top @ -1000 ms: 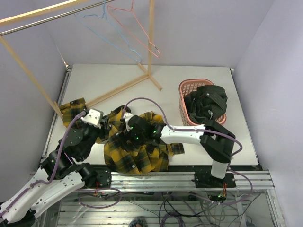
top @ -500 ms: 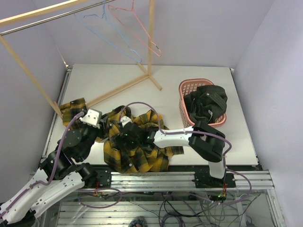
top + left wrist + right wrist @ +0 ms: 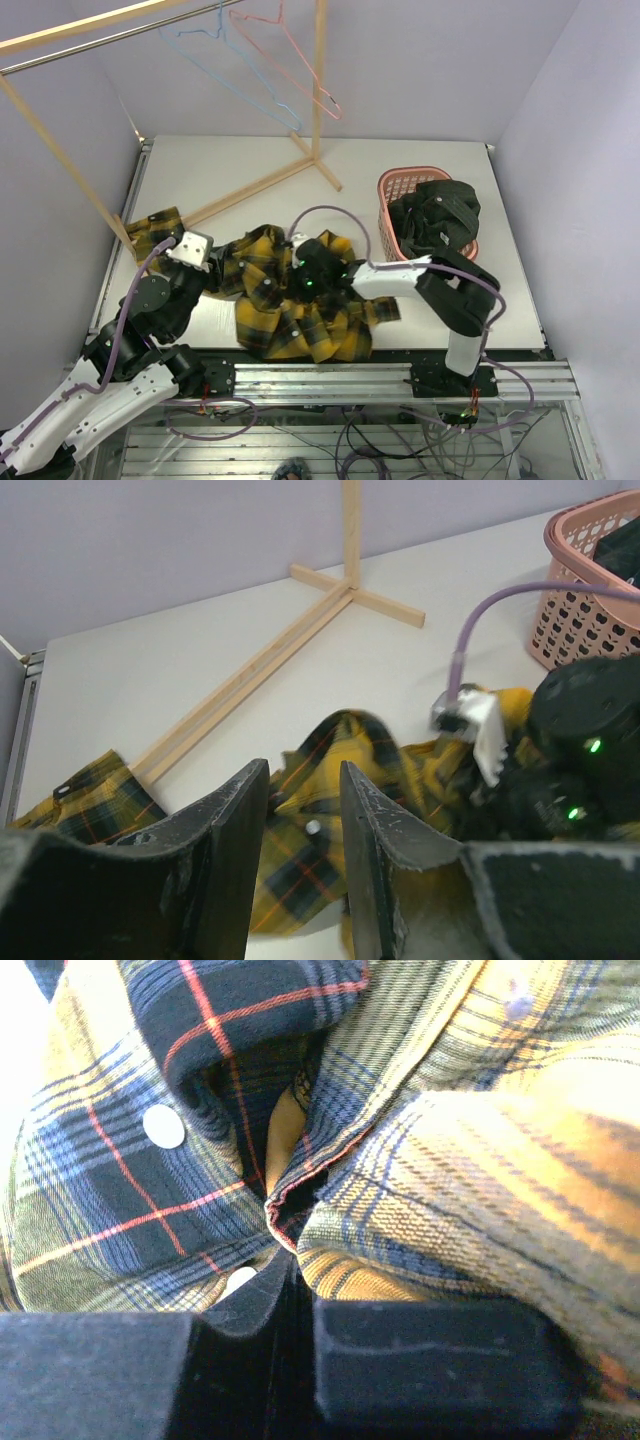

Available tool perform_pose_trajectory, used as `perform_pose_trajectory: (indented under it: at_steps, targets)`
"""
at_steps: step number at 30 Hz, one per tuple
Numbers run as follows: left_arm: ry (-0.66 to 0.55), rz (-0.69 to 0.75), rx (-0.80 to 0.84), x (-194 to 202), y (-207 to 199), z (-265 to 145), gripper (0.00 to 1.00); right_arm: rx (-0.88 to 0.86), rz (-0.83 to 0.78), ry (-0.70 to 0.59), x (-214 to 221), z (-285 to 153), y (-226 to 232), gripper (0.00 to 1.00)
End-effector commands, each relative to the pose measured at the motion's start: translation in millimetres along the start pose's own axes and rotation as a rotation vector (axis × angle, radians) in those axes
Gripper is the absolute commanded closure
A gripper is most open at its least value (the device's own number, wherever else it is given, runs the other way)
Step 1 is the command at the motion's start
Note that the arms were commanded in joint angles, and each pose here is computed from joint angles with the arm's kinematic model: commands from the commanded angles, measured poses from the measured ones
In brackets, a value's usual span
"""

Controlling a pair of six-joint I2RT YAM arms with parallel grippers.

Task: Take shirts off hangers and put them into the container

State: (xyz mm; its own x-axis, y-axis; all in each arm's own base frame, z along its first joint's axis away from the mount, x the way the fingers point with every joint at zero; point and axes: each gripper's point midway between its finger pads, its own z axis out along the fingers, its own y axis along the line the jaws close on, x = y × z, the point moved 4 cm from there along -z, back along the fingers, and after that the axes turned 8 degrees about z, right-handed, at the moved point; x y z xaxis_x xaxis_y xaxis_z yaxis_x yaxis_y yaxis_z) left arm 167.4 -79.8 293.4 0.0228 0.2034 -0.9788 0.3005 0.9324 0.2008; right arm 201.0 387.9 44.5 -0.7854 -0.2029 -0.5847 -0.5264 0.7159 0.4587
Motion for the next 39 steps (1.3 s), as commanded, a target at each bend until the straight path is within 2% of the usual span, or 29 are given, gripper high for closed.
perform_pose_trajectory:
  at_steps: [1,7,12,23,27,35,39]
  targets:
    - [-0.022,-0.023,-0.031,-2,4,1,0.54,0.055,0.061,0.033,-12,-43,-41,1.0]
    - [-0.007,-0.017,-0.033,0,2,3,0.54,0.039,0.019,-0.213,-116,-132,-18,1.0]
    - [0.0,-0.015,-0.038,1,3,3,0.54,0.064,0.047,-0.371,-176,-210,-5,1.0]
    - [-0.001,-0.017,-0.024,0,1,4,0.55,0.356,0.129,-0.687,-243,-384,-52,1.0]
    - [-0.003,-0.019,-0.02,0,0,4,0.55,0.458,0.143,-0.789,-268,-431,-60,1.0]
    - [-0.006,-0.025,-0.01,-1,-1,3,0.55,0.542,0.212,-1.032,-326,-511,-69,1.0]
    - [-0.015,-0.031,-0.004,-2,0,1,0.55,0.637,0.255,-1.153,-339,-547,-89,1.0]
